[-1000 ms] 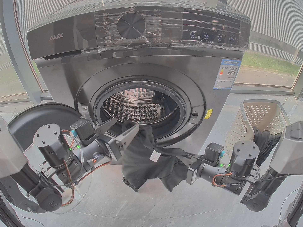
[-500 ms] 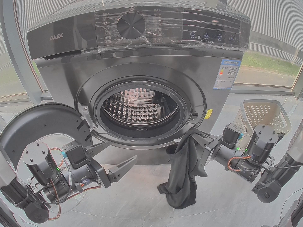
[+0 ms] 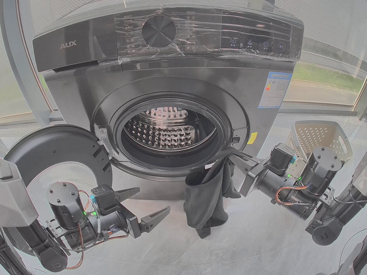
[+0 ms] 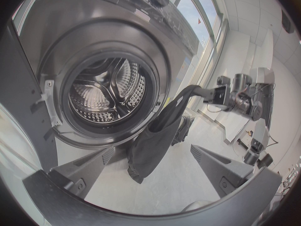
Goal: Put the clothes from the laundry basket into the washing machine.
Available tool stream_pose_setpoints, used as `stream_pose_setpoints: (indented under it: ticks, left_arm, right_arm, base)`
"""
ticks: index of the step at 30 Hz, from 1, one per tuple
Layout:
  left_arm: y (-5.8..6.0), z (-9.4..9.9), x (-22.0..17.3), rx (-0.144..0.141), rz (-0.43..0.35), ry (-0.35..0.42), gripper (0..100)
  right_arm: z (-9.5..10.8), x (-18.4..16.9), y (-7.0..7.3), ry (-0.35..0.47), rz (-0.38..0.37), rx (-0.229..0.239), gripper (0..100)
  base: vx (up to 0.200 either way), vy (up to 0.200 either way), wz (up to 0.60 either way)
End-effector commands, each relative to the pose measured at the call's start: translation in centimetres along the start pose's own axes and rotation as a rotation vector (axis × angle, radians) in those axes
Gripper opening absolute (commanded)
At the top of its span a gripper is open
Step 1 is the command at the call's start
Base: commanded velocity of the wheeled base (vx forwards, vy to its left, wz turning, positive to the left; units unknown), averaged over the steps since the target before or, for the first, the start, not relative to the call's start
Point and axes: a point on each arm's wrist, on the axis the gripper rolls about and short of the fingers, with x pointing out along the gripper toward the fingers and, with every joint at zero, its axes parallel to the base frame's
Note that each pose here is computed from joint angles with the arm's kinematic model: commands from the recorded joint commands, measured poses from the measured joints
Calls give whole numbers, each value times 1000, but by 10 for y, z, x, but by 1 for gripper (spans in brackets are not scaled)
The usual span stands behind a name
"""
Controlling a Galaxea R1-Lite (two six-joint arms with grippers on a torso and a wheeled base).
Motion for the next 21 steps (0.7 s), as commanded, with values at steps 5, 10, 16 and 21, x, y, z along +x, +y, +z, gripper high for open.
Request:
stream_pose_setpoints:
  ticks: [5, 10, 16, 21]
  left_arm:
    - [12, -31, 35, 1, -12, 116, 100]
    - [16, -39, 50, -2, -24, 129, 100]
    - [19, -46, 65, -5, -60, 138, 100]
    - [18, -52, 71, 1, -97, 153, 100]
  right_arm:
    - [6, 2, 9, -26, 35, 3, 0]
    - [6, 3, 15, -30, 54, 5, 0]
    - [4, 4, 16, -24, 56, 5, 0]
    - [6, 5, 15, -32, 54, 7, 0]
  base:
    - [0, 0, 0]
    - [0, 0, 0]
    - [0, 0, 0]
    - [0, 0, 0]
